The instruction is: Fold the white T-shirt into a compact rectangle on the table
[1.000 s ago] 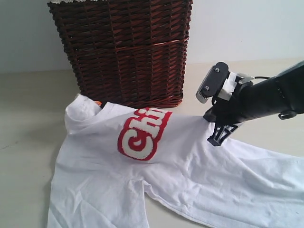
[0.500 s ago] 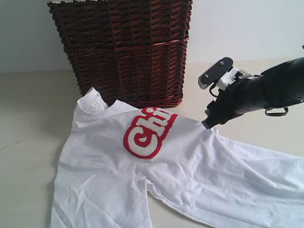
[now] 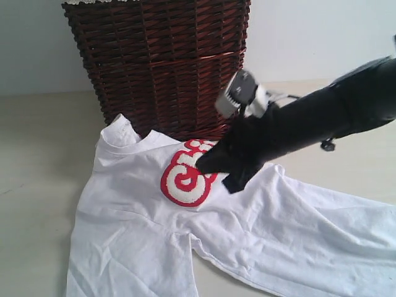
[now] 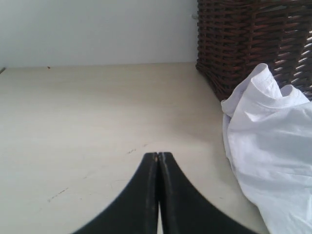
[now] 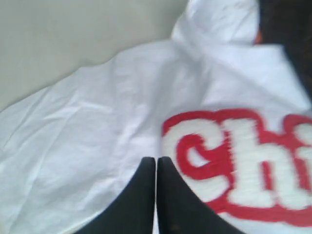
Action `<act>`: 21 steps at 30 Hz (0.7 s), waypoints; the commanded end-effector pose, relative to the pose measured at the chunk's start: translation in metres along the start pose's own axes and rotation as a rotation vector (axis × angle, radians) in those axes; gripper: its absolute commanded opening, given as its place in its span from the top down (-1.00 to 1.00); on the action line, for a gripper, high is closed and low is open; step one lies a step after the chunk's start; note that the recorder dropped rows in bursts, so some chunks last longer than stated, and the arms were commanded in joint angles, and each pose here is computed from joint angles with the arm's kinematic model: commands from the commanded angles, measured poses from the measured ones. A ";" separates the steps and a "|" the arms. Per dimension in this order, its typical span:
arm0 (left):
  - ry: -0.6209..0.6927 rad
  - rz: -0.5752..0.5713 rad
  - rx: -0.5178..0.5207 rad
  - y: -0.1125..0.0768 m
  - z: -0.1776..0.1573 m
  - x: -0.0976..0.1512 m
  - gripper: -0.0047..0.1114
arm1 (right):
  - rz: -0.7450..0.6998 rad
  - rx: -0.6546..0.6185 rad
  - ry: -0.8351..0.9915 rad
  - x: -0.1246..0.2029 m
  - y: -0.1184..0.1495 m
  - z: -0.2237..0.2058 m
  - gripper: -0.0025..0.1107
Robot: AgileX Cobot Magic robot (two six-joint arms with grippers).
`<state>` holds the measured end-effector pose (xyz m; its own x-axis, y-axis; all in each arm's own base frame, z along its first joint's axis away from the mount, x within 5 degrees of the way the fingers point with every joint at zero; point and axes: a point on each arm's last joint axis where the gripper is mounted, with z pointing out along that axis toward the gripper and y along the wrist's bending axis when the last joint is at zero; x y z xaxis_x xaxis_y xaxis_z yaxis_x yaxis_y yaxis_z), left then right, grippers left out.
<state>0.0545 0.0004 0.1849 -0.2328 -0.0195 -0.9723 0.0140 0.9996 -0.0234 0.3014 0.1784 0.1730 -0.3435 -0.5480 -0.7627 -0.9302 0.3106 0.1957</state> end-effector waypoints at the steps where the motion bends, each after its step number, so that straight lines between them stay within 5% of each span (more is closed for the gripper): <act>1: -0.015 0.003 -0.002 0.000 0.000 -0.001 0.92 | 0.196 -0.027 0.203 0.007 0.010 0.042 0.96; 10: -0.015 0.003 -0.002 0.000 0.000 -0.001 0.92 | 0.222 0.260 0.312 -0.014 -0.017 0.077 0.96; 21: -0.015 0.003 -0.002 0.000 0.000 -0.001 0.92 | 0.263 0.040 0.652 0.020 0.006 0.106 0.96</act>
<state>0.0545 0.0004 0.1849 -0.2327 -0.0177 -0.9724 0.0138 0.9997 -0.0215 0.3219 0.2489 0.1060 -0.6094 -0.7340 -0.2998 -0.7927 0.5703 0.2153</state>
